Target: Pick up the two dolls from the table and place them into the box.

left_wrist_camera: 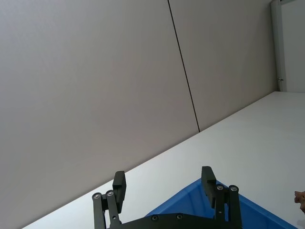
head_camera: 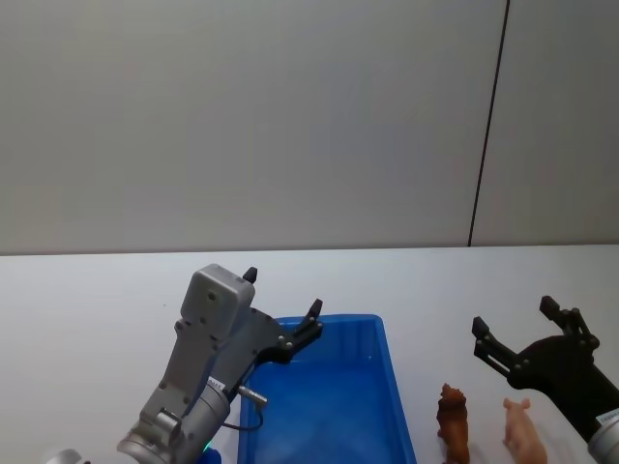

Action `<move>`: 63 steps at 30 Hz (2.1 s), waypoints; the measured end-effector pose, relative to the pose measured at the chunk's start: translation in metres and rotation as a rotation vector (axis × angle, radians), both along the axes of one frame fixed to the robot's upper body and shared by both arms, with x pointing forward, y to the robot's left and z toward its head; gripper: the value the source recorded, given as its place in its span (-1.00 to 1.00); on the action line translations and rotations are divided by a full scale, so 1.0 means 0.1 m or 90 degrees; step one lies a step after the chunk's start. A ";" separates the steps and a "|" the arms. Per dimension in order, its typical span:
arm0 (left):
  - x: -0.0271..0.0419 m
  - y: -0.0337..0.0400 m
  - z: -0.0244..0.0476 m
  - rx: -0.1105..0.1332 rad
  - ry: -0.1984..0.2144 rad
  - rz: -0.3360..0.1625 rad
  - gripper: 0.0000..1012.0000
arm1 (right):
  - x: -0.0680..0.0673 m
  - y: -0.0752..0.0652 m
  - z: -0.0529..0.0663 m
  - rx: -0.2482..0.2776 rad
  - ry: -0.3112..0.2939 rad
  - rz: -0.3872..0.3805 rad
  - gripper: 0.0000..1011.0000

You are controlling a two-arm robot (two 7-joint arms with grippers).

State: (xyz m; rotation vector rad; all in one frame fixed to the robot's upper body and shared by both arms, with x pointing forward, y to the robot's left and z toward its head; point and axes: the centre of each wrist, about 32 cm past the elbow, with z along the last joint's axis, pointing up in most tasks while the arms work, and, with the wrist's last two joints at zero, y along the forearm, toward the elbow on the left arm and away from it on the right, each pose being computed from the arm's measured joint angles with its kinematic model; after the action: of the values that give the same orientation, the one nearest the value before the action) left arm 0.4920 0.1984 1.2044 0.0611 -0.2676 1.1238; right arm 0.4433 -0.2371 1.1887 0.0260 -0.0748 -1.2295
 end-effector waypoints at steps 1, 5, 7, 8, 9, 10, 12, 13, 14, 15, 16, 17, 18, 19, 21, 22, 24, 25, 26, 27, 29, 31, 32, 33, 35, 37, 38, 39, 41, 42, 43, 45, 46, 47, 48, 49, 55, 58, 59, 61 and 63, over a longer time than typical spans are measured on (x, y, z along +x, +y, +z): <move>0.000 0.000 0.000 0.000 0.000 0.000 0.98 | 0.00 0.00 0.00 0.000 0.000 0.000 0.98; 0.000 0.000 0.000 0.000 0.000 0.000 0.98 | 0.00 0.00 0.00 0.000 0.000 0.000 0.98; 0.000 0.000 0.000 0.000 0.000 0.000 0.98 | 0.00 0.00 0.00 0.000 0.000 0.000 0.98; 0.000 0.000 0.000 0.000 0.000 0.000 0.98 | 0.00 0.00 0.00 0.000 0.000 0.000 0.98; 0.000 0.000 0.000 0.000 0.000 0.000 0.98 | 0.00 0.00 0.00 0.000 0.000 0.000 0.98; 0.000 0.000 0.000 0.000 0.000 0.000 0.98 | 0.00 0.00 0.00 0.000 0.000 0.000 0.98; 0.000 0.000 0.000 0.000 0.000 0.000 0.98 | 0.00 0.00 0.00 0.000 0.000 0.000 0.98; 0.000 0.000 0.000 0.000 0.000 0.000 0.98 | 0.00 0.00 0.00 0.000 0.000 0.000 0.98; 0.000 0.000 0.000 0.000 0.000 0.000 0.98 | 0.00 0.00 0.00 0.000 0.000 0.000 0.98; 0.000 0.000 0.000 0.000 0.000 0.000 0.98 | 0.00 0.00 0.00 0.000 0.000 0.000 0.98; 0.000 0.000 0.000 0.000 0.000 0.000 0.98 | 0.00 0.00 0.00 0.000 0.000 0.000 0.98; 0.000 0.000 0.000 0.000 0.000 0.000 0.98 | 0.00 0.00 0.00 0.000 0.000 0.000 0.98; 0.000 0.000 0.000 0.000 0.000 0.000 0.98 | 0.00 0.00 0.00 0.000 0.000 0.000 0.98; 0.000 0.000 0.000 0.000 0.000 0.000 0.98 | 0.00 0.00 0.00 0.000 0.000 0.000 0.98; 0.000 0.000 0.000 0.000 0.000 0.000 0.98 | 0.00 0.00 0.00 0.000 0.000 0.000 0.98; 0.000 0.000 0.000 0.000 0.000 0.000 0.98 | 0.00 0.00 0.00 0.000 0.000 0.000 0.98; 0.000 0.000 0.000 0.000 0.000 0.000 0.98 | 0.00 0.00 0.00 0.000 0.000 0.000 0.98; 0.000 0.000 0.000 0.000 0.000 0.000 0.98 | 0.00 0.00 0.00 0.000 0.000 -0.001 0.98; 0.000 0.000 0.000 0.000 0.000 0.000 0.98 | 0.00 0.00 0.00 0.000 0.001 -0.002 0.98; 0.000 0.000 0.000 0.000 0.000 0.000 0.98 | 0.00 0.01 0.00 0.000 0.002 -0.004 0.98; 0.000 0.000 0.000 0.000 0.000 0.000 0.98 | 0.00 0.01 0.00 0.000 0.004 -0.008 0.98; 0.000 0.000 0.000 0.000 0.000 0.000 0.98 | -0.01 0.03 -0.01 -0.001 0.008 -0.015 0.98; 0.000 0.000 0.000 0.000 0.000 0.000 0.98 | -0.01 0.03 -0.01 -0.001 0.010 -0.018 0.98; 0.000 0.000 0.000 0.000 0.000 0.000 0.98 | -0.02 0.04 -0.01 -0.001 0.015 -0.024 0.98; 0.000 0.000 0.000 0.000 0.000 0.000 0.98 | -0.02 0.05 -0.02 -0.003 0.021 -0.030 0.98; 0.000 0.000 0.000 0.000 0.000 0.000 0.98 | -0.03 0.06 -0.03 -0.004 0.030 -0.040 0.98; 0.000 0.000 0.000 0.000 0.000 0.000 0.98 | -0.04 0.07 -0.04 -0.005 0.034 -0.044 0.98; 0.000 0.000 0.000 0.000 0.000 0.000 0.98 | -0.04 0.08 -0.05 -0.007 0.041 -0.050 0.98; 0.000 0.000 0.000 0.000 0.000 0.000 0.98 | -0.05 0.09 -0.06 -0.008 0.049 -0.056 0.98; 0.000 0.000 0.000 0.000 0.000 0.000 0.98 | -0.06 0.09 -0.07 -0.010 0.056 -0.062 0.98; 0.000 0.000 0.000 0.000 0.000 0.000 0.98 | -0.06 0.09 -0.07 -0.010 0.056 -0.062 0.98; 0.000 0.000 0.000 0.000 0.000 0.000 0.98 | -0.08 0.11 -0.10 -0.014 0.074 -0.074 0.98; 0.000 0.000 0.000 0.000 0.000 0.000 0.98 | -0.09 0.11 -0.11 -0.016 0.079 -0.078 0.98; 0.000 0.000 0.000 0.000 0.000 0.000 0.98 | -0.09 0.12 -0.12 -0.017 0.083 -0.079 0.98; 0.000 0.000 0.000 0.000 0.000 0.000 0.98 | -0.10 0.12 -0.12 -0.018 0.087 -0.082 0.98; 0.000 0.000 0.000 0.000 0.000 0.000 0.98 | -0.11 0.12 -0.14 -0.020 0.097 -0.088 0.98; 0.000 0.000 0.000 0.000 0.000 0.000 0.98 | -0.15 0.14 -0.21 -0.031 0.127 -0.103 0.98; 0.000 0.000 0.000 0.000 0.000 0.000 0.98 | -0.17 0.14 -0.25 -0.036 0.140 -0.108 0.98; 0.000 0.000 0.000 0.000 0.000 0.000 0.98 | -0.18 0.14 -0.26 -0.037 0.144 -0.109 0.98; 0.000 0.000 0.000 0.000 0.000 0.000 0.98 | -0.19 0.14 -0.29 -0.041 0.153 -0.112 0.98; 0.000 0.000 0.000 0.000 0.000 0.000 0.98 | -0.20 0.14 -0.33 -0.045 0.163 -0.114 0.98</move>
State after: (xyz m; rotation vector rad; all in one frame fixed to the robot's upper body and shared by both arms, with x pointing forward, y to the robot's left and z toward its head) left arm 0.4920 0.1984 1.2044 0.0611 -0.2676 1.1238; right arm 0.4230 -0.2233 1.1560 -0.2026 0.1046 -1.3988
